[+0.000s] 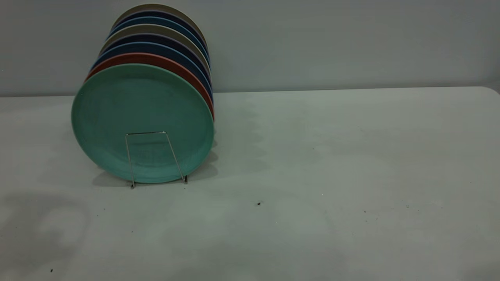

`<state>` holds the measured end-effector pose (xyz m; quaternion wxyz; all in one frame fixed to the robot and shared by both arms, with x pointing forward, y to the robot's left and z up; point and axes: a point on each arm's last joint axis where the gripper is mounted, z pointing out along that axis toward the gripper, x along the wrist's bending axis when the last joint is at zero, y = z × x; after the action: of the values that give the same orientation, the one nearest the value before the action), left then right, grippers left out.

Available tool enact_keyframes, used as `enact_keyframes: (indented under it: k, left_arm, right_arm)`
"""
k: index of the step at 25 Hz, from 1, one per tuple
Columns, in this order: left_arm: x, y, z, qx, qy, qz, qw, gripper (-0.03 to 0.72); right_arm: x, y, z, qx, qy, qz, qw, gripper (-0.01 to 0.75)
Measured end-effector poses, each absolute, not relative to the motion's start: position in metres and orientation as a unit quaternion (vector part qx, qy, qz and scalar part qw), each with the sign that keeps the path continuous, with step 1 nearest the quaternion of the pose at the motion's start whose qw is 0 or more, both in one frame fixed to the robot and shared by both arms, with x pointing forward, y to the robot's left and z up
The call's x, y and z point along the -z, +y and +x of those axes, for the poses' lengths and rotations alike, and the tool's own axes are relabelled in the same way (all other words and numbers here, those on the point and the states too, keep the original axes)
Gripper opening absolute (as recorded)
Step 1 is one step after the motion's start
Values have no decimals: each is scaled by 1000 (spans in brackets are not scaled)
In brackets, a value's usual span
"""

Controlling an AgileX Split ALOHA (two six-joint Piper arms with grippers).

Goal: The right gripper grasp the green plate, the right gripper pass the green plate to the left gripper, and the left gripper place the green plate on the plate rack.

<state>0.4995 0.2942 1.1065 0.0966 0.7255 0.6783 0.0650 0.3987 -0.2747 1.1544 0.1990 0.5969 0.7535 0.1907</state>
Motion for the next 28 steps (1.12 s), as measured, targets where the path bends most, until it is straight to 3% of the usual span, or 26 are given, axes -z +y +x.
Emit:
enact_keyframes:
  k: [8, 14, 21, 23, 28]
  left_arm:
    - [-1113, 295, 392, -111, 671, 719, 141, 520]
    - [-1114, 296, 302, -201, 648, 698, 227, 520]
    - [-1080, 297, 213, -320, 599, 651, 340, 519]
    - [-1069, 297, 205, -334, 592, 642, 354, 519]
    - [-1059, 297, 217, -298, 618, 649, 327, 519]
  right_arm:
    - [-1125, -286, 321, -230, 742, 589, 222, 566]
    - [-1084, -293, 282, -241, 739, 586, 228, 566]
    - [-1042, -296, 261, -280, 724, 574, 263, 566]
    - [-1039, -296, 258, -290, 720, 571, 266, 566]
    - [-1038, -295, 252, -313, 713, 566, 271, 566]
